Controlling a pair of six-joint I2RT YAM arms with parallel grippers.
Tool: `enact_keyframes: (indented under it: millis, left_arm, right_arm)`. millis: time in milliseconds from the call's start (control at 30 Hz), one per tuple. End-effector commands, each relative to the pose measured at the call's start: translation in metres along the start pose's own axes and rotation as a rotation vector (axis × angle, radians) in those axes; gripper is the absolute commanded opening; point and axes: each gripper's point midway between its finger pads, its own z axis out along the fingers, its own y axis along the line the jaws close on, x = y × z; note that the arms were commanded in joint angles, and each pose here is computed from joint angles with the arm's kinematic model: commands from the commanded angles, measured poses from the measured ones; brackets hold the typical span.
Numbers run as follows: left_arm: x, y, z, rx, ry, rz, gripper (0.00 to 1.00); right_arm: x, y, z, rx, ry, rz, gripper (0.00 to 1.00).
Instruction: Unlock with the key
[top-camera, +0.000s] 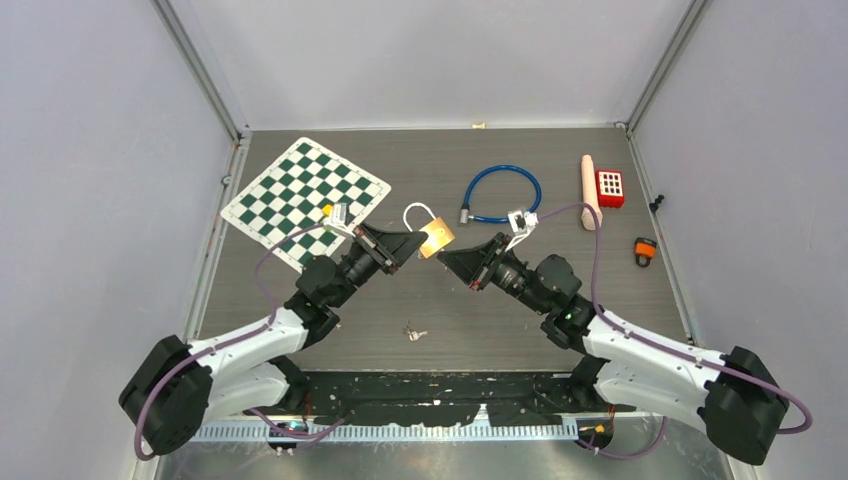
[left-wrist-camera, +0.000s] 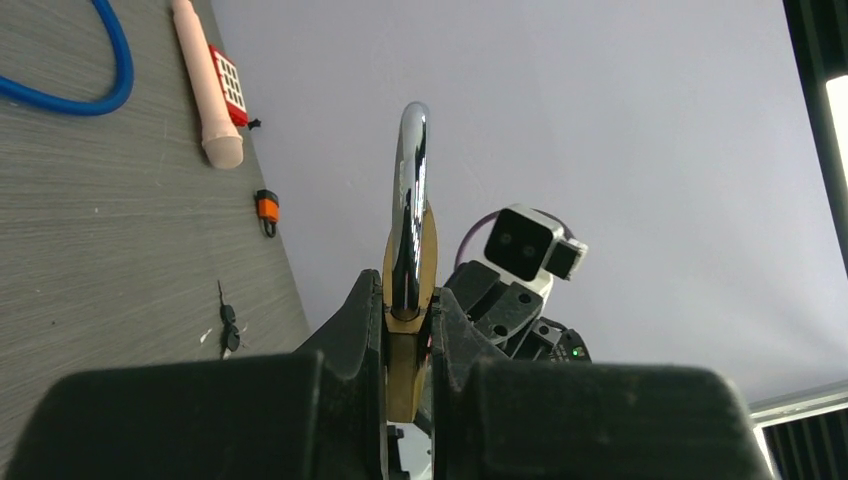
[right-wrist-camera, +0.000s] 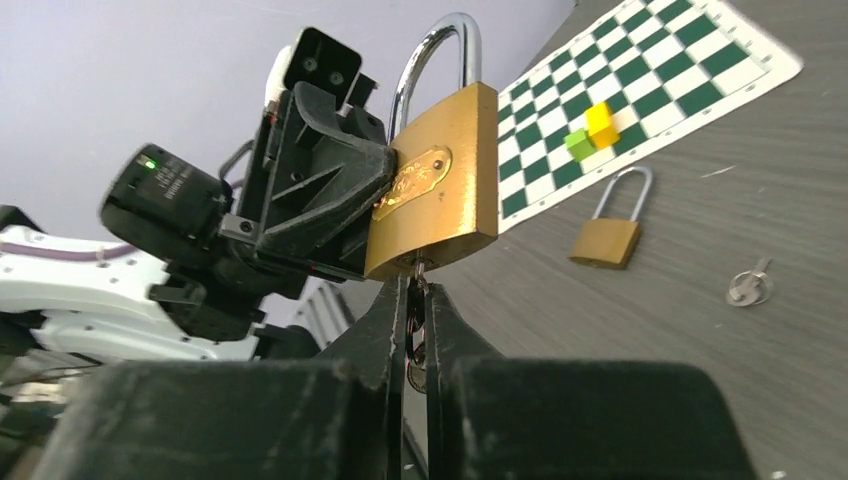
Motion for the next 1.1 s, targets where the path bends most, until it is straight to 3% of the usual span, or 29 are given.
enact_keyframes:
  millis: [0, 533, 767, 900, 1067]
  left_arm:
    - [0.0, -0.046, 0.006, 0.075, 0.016, 0.03, 0.0]
    - [0.024, -0.021, 0.008, -0.162, 0.121, 0.109, 0.0]
    - [0.028, -0.014, 0.005, -0.227, 0.143, 0.14, 0.0]
    - [0.024, -0.01, 0.002, -0.234, 0.121, 0.147, 0.0]
    - [0.014, -0.02, 0.0, -0.12, 0.056, 0.103, 0.0]
  right_arm:
    - [-0.012, -0.017, 0.003, 0.151, 0.016, -0.315, 0.05]
    - [0.025, -0.037, 0.011, 0.456, 0.217, -1.073, 0.05]
    - [0.029, -0.047, 0.01, 0.549, 0.253, -1.277, 0.05]
    - [0.035, -0.047, 0.011, 0.522, 0.261, -1.268, 0.05]
    - [0.057, -0.019, 0.011, 0.239, 0.232, -0.991, 0.05]
